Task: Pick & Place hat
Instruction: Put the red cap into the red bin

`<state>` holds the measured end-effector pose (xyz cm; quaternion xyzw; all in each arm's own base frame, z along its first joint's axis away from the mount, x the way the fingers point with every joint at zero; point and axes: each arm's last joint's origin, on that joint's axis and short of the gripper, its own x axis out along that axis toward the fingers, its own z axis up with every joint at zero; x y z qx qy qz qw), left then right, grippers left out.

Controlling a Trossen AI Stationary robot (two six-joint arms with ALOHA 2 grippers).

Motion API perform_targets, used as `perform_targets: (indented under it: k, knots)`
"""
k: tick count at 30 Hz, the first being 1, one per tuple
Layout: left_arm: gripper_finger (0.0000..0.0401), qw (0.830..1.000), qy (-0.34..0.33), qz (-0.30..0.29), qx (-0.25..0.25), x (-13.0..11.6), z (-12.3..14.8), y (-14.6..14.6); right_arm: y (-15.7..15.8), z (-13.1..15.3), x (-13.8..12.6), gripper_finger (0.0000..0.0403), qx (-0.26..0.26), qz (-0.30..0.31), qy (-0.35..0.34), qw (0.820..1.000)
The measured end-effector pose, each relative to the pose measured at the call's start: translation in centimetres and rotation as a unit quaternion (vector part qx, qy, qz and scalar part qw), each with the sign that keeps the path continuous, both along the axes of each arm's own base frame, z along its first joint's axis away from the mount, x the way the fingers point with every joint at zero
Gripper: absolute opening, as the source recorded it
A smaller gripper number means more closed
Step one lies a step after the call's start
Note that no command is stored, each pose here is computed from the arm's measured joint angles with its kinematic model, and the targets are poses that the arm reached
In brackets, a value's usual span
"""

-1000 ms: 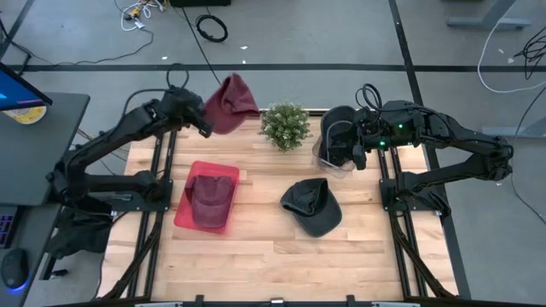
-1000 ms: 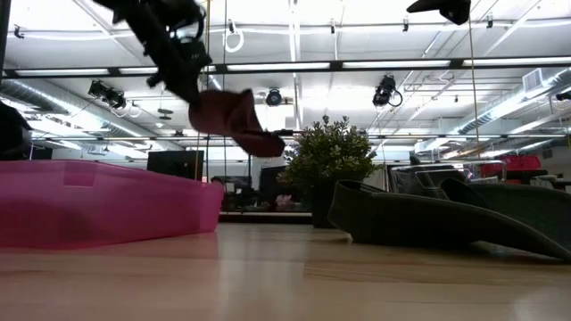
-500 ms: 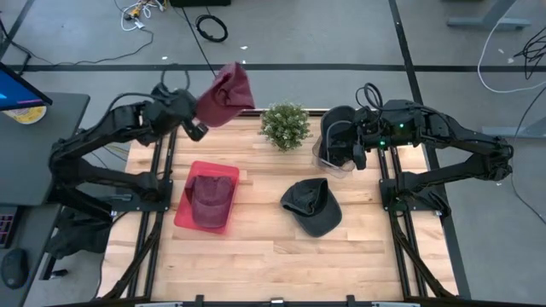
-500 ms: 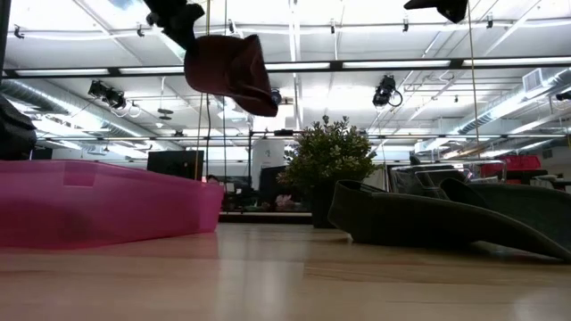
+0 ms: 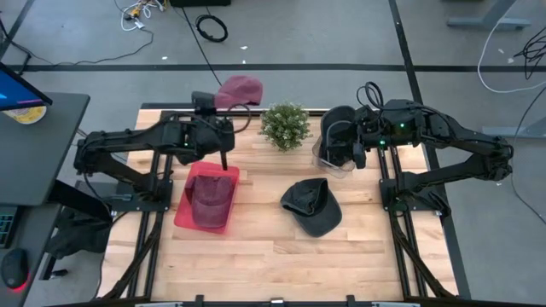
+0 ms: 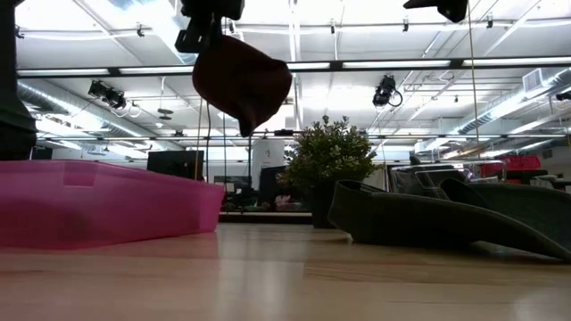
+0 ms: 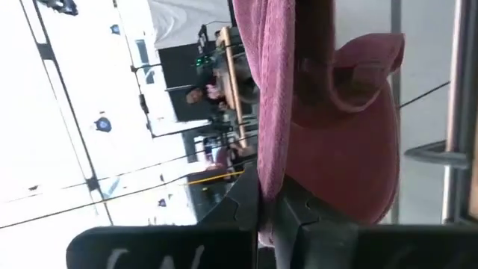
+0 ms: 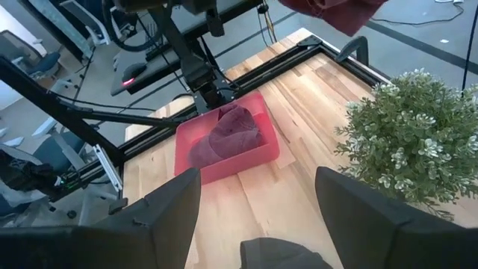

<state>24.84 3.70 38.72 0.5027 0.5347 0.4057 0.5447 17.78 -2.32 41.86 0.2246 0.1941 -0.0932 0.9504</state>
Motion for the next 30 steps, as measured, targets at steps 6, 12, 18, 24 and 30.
perform_targets:
  k: [6, 12, 18, 24, 30]
  knots:
    - [0.0011, 0.999, 0.041, -0.012, 0.023, 0.0, 0.2, -0.9, -0.2, 0.1, 0.0, 0.0267, 0.001, -0.031, -0.004, 1.000]
    - [0.0011, 0.995, 0.071, -0.059, 0.027, -0.6, 0.6, -2.8, -0.8, 0.1, -0.1, 0.0267, 0.013, -0.053, -0.006, 0.998]
    - [0.0015, 0.995, 0.048, -0.074, 0.038, -0.6, 0.7, -4.3, -1.4, 0.0, 0.2, 0.0267, 0.081, -0.094, -0.015, 0.992]
    - [0.0011, 0.995, -0.048, -0.074, 0.043, 0.1, 1.5, -5.3, -3.4, 0.2, 2.3, 0.0267, 0.187, -0.081, -0.070, 0.976]
    - [0.0011, 0.991, -0.102, -0.075, 0.043, 0.5, 2.3, -5.9, -7.3, -0.2, 4.0, 0.0287, 0.268, -0.059, -0.099, 0.956]
